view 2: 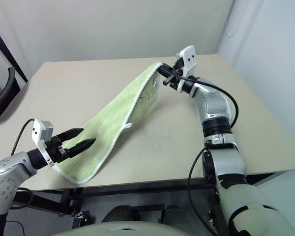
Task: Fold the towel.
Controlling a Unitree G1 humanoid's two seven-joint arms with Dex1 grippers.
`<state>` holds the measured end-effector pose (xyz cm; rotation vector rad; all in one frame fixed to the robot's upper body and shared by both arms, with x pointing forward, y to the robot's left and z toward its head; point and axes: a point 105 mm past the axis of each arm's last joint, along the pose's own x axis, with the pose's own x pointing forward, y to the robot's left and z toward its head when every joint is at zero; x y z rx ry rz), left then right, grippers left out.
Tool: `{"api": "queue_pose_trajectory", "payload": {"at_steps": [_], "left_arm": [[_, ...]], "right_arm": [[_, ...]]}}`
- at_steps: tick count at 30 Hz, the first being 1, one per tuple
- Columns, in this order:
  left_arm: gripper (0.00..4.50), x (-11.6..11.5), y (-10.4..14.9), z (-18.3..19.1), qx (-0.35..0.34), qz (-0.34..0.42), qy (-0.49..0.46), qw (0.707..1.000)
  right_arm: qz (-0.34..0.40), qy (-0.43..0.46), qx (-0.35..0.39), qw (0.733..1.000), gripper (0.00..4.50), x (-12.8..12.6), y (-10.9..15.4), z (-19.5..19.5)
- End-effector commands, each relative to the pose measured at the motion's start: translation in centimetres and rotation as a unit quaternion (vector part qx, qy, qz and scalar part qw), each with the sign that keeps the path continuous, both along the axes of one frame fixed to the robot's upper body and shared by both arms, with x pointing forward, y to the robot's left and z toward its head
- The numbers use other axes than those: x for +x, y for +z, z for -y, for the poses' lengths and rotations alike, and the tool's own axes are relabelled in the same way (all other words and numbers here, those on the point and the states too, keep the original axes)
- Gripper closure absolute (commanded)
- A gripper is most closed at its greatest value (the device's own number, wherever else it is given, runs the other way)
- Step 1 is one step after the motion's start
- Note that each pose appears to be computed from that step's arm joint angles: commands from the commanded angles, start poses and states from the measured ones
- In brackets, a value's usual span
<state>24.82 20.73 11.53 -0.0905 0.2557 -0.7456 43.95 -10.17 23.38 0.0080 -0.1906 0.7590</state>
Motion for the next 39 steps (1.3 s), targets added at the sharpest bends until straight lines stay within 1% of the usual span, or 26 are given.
{"api": "queue_pose_trajectory", "payload": {"at_steps": [1,4,8,11,15,19,20,23,27,32,39], "left_arm": [[0.00,-0.3,0.5,0.8,0.013,0.008,-0.017,1.000],[0.00,-0.2,-0.1,0.8,0.016,-0.013,-0.007,1.000],[0.00,-0.2,-0.4,1.3,0.014,-0.020,-0.008,1.000],[0.00,-0.3,-1.0,1.9,0.022,-0.024,-0.014,0.999],[0.00,-0.5,-3.0,2.6,0.056,-0.045,-0.025,0.997],[0.00,-0.3,-3.4,3.9,0.048,-0.045,-0.036,0.997],[0.00,0.0,-3.6,4.2,0.052,-0.043,-0.035,0.997],[0.00,1.8,-4.7,4.7,0.069,-0.040,-0.002,0.997],[0.00,2.4,-5.2,6.2,0.075,-0.034,-0.014,0.996],[0.00,2.0,-6.3,6.5,0.108,-0.050,-0.038,0.992],[0.00,1.6,-6.9,6.6,0.144,-0.048,-0.067,0.986]], "right_arm": [[0.040,-0.031,0.011,0.999,4.49,0.8,3.2,-0.2],[0.036,-0.044,0.016,0.998,4.49,1.5,3.5,-0.3],[0.024,-0.086,0.014,0.996,4.49,2.7,3.3,0.2],[0.019,-0.120,0.019,0.992,4.49,3.4,3.8,0.7],[0.026,-0.153,0.011,0.988,4.49,3.9,5.2,1.1],[0.036,-0.153,0.014,0.987,4.49,3.9,6.3,0.8],[0.039,-0.151,0.016,0.988,4.49,3.9,6.5,0.7],[0.050,-0.138,0.017,0.989,4.49,3.7,7.1,0.0],[0.057,-0.114,0.011,0.992,4.49,3.4,7.1,-0.9],[0.056,-0.110,0.009,0.992,4.49,3.3,6.8,-0.9],[0.047,-0.124,0.007,0.991,4.49,3.5,6.1,-0.2]]}}
